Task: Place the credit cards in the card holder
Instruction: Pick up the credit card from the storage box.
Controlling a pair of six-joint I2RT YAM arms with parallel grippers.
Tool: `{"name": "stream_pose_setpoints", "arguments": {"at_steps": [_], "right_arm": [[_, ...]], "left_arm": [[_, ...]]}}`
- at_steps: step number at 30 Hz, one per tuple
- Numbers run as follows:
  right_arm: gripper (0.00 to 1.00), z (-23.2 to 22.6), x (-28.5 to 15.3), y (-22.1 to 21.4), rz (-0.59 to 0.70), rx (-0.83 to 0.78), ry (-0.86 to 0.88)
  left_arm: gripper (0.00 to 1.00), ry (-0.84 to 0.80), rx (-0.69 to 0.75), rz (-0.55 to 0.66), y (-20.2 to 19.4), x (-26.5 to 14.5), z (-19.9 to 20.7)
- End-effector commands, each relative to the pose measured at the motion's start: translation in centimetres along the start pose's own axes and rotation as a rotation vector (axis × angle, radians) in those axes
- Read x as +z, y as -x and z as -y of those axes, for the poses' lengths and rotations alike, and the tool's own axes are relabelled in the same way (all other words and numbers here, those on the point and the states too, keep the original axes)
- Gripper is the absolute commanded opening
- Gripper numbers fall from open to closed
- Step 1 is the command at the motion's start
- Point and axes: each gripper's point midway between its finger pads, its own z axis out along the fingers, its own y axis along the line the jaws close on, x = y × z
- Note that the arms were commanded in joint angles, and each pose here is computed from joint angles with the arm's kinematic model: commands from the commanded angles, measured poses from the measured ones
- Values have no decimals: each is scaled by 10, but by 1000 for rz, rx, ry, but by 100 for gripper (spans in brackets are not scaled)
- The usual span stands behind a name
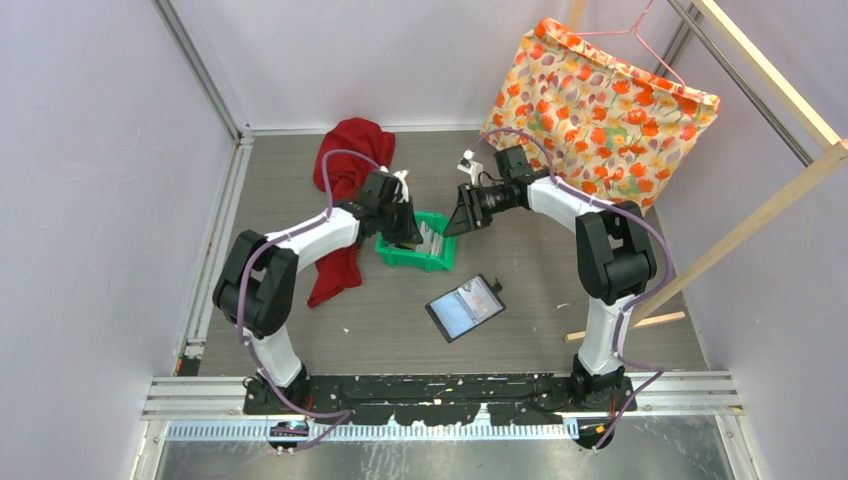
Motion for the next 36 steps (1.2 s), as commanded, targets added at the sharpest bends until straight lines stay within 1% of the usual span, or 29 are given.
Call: {"name": "stream_pose_setpoints", "arguments": {"at_steps": [1, 5, 9, 13, 20, 28, 33, 36], "right_arm": [[44, -20, 7, 47, 111, 81, 36], [46, -20, 22, 54, 115, 115, 21], [48, -18, 25, 62, 126, 88, -23], [53, -16, 21, 66, 113, 53, -57], [64, -9, 23, 64, 104, 66, -99], [70, -11, 26, 68, 105, 110, -88], [70, -13, 30, 67, 100, 119, -81], [67, -9, 31, 63, 90, 126, -97]], "left_arm": [[0, -128, 180, 121, 22, -20, 25], [0, -185, 185, 174, 29, -27, 26], [0, -229, 181, 172, 23, -29, 24], [0, -274, 219, 215, 24, -34, 29], [0, -328, 267, 279, 26, -45, 36], [0, -369, 287, 323, 23, -53, 41], [0, -377, 266, 346, 25, -57, 39], [0, -391, 250, 362, 27, -59, 38]]}}
